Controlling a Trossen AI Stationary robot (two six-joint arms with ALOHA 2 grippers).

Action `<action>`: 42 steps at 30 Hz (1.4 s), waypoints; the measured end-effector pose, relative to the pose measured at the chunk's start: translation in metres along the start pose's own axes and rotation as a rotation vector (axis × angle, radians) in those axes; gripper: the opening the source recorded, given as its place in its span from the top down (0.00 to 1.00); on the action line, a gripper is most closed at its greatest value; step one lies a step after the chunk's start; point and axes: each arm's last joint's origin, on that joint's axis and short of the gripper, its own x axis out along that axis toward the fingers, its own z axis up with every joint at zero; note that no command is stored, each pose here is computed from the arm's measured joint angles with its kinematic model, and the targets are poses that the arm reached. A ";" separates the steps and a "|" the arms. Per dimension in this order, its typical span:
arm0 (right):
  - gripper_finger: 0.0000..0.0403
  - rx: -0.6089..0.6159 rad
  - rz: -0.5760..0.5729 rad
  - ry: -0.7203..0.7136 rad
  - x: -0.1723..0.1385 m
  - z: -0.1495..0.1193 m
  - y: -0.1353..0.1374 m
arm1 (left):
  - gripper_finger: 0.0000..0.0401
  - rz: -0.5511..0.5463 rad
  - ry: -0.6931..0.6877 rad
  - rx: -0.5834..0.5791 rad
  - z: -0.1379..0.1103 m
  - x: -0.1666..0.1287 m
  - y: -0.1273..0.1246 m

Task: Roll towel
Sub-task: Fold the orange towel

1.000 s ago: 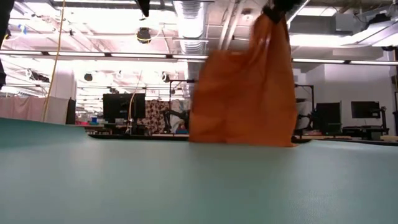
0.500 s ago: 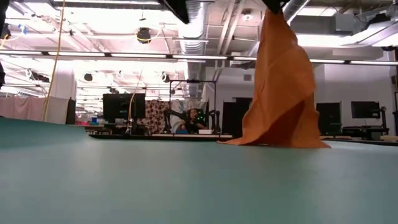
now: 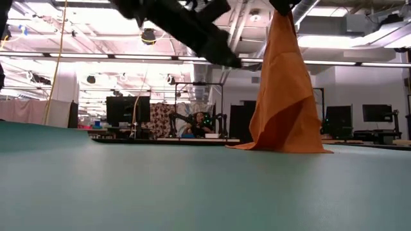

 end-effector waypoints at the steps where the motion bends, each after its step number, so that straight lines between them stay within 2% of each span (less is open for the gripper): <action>1: 0.99 0.004 -0.003 0.002 0.001 0.000 0.000 | 0.61 0.023 0.004 0.018 -0.006 0.003 -0.009; 5: 0.99 0.025 -0.013 0.011 0.004 -0.001 -0.001 | 0.60 0.097 0.010 0.119 -0.020 0.021 -0.046; 8: 0.99 0.030 -0.016 0.013 0.005 -0.001 -0.001 | 0.60 0.156 0.029 0.202 -0.022 0.036 -0.071; 11: 0.99 0.045 -0.017 0.014 0.005 -0.001 -0.001 | 0.60 0.226 0.054 0.238 -0.015 0.054 -0.092; 17: 0.99 0.048 -0.016 0.011 0.005 -0.001 -0.001 | 0.60 0.314 0.088 0.267 -0.006 0.090 -0.121; 23: 0.99 0.066 -0.015 0.009 0.005 -0.001 -0.001 | 0.60 0.364 0.148 0.344 -0.014 0.122 -0.141; 25: 0.99 0.066 -0.015 0.008 0.005 -0.001 -0.001 | 0.60 0.380 0.174 0.379 -0.019 0.131 -0.144; 29: 0.98 0.065 -0.014 0.008 0.005 -0.001 -0.001 | 0.61 0.499 0.262 0.384 -0.025 0.147 -0.135; 32: 0.98 0.067 -0.013 0.007 0.005 -0.001 -0.001 | 0.70 0.544 0.278 0.370 -0.024 0.152 -0.123; 36: 0.98 0.067 -0.013 0.008 0.005 -0.001 -0.001 | 0.95 0.563 0.273 0.364 -0.006 0.146 -0.111; 40: 0.98 0.060 -0.012 0.009 0.005 -0.001 0.000 | 0.99 0.604 0.309 0.400 0.019 0.129 -0.109; 42: 0.98 0.051 -0.011 0.011 0.005 -0.002 0.000 | 1.00 0.591 0.301 0.435 0.032 0.116 -0.113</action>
